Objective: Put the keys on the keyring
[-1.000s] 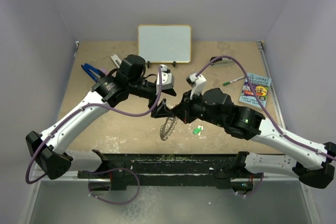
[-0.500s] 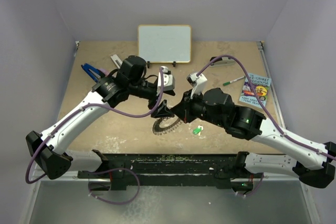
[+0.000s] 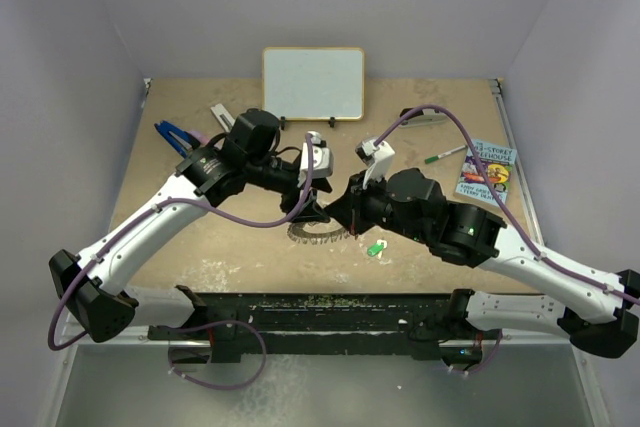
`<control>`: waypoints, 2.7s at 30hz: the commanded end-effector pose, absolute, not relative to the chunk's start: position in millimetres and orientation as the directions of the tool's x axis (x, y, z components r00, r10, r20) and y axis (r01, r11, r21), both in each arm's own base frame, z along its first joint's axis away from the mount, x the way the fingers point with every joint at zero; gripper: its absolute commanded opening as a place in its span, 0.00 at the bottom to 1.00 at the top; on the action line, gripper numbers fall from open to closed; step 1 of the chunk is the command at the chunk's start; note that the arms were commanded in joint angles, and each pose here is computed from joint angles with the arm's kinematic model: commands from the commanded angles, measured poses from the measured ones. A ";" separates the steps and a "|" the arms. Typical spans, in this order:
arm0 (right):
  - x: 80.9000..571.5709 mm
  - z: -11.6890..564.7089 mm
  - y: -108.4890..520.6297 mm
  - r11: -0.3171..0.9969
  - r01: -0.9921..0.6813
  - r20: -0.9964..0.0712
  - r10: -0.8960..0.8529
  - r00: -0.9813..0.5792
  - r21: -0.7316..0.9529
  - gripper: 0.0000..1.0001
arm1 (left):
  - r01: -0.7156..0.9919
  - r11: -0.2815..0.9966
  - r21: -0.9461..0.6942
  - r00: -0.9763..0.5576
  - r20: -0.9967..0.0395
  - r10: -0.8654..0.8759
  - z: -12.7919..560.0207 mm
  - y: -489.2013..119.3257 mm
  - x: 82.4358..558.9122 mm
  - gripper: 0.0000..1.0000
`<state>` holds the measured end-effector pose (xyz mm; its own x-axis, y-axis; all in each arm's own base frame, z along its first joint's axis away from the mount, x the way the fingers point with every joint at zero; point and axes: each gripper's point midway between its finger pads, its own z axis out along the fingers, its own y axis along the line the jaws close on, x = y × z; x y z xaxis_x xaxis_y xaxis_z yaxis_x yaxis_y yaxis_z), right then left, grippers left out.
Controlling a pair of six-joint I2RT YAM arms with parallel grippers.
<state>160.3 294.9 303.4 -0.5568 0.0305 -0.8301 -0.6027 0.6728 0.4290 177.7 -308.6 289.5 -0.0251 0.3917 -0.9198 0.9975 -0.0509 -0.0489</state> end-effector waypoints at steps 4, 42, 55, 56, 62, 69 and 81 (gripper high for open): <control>158.0 349.0 298.8 0.617 -0.629 -0.849 0.128 -0.513 0.473 0.00 | 0.996 -0.091 0.013 0.045 -0.933 0.357 301.8 -307.0 171.2 0.65; 142.4 362.1 301.7 0.528 -0.696 -0.862 0.159 -0.481 0.486 0.00 | 0.968 -0.246 0.057 0.128 -0.950 0.285 327.7 -303.1 142.9 0.54; 137.5 366.5 306.3 0.517 -0.710 -0.868 0.153 -0.473 0.478 0.00 | 0.966 -0.254 0.050 0.123 -0.952 0.280 324.2 -304.9 143.0 0.44; 137.1 367.1 306.4 0.516 -0.710 -0.868 0.154 -0.472 0.478 0.00 | 0.966 -0.253 0.050 0.123 -0.952 0.281 324.1 -304.9 143.2 0.43; 136.2 368.5 304.6 0.518 -0.710 -0.869 0.159 -0.469 0.478 0.00 | 0.963 -0.264 0.048 0.124 -0.952 0.280 323.7 -303.1 139.5 0.42; 134.2 371.2 304.3 0.505 -0.717 -0.870 0.168 -0.465 0.481 0.00 | 0.947 -0.314 0.063 0.149 -0.954 0.260 325.0 -298.9 129.1 0.35; 121.3 383.9 308.9 0.414 -0.776 -0.879 0.197 -0.434 0.475 0.00 | 0.928 -0.366 0.067 0.157 -0.963 0.220 336.2 -295.6 116.1 0.19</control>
